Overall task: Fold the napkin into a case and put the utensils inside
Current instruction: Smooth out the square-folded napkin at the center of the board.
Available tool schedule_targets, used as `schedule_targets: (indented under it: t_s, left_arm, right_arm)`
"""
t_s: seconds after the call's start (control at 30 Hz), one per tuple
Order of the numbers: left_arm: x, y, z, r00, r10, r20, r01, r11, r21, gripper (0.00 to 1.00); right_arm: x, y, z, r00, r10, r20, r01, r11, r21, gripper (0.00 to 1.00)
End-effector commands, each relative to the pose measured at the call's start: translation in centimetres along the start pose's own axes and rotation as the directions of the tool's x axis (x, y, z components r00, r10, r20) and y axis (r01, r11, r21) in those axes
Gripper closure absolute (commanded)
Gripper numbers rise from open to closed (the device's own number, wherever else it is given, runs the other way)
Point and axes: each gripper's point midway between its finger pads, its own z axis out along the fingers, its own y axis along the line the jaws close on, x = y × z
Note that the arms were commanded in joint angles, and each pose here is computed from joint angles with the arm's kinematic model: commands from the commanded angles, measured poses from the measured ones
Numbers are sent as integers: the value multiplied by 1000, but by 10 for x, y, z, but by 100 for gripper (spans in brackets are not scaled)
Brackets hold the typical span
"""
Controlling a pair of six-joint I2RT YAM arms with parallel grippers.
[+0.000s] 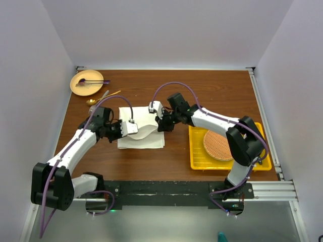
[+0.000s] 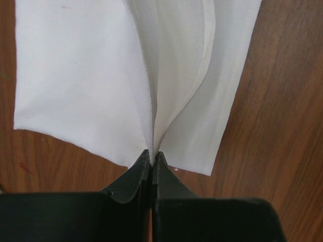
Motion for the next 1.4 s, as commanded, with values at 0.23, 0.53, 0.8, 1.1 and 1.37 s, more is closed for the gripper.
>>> schedule_targets:
  t_s: [0.23, 0.53, 0.8, 1.1, 1.37]
  left_arm:
    - [24, -26, 14, 999, 4, -40, 0, 995, 100, 74]
    - [-40, 20, -42, 966, -184, 180, 180, 983, 37, 44]
    - [-62, 25, -9, 784, -561, 265, 522, 828, 206, 58]
    - [-3, 0, 32, 774, -632, -21, 613, 743, 269, 81]
    - [59, -17, 56, 749, -622, -228, 663, 712, 232, 78]
  right_arm:
    - [20, 18, 10, 997, -47, -68, 40, 995, -96, 79]
    - [-44, 14, -46, 989, 145, 11, -141, 976, -166, 19]
    - [-49, -17, -11, 884, 467, -6, -458, 863, -214, 35]
    - [-1, -18, 31, 798, 589, -130, -603, 775, -191, 40]
    - [51, -14, 52, 723, 640, -259, -682, 720, -124, 41]
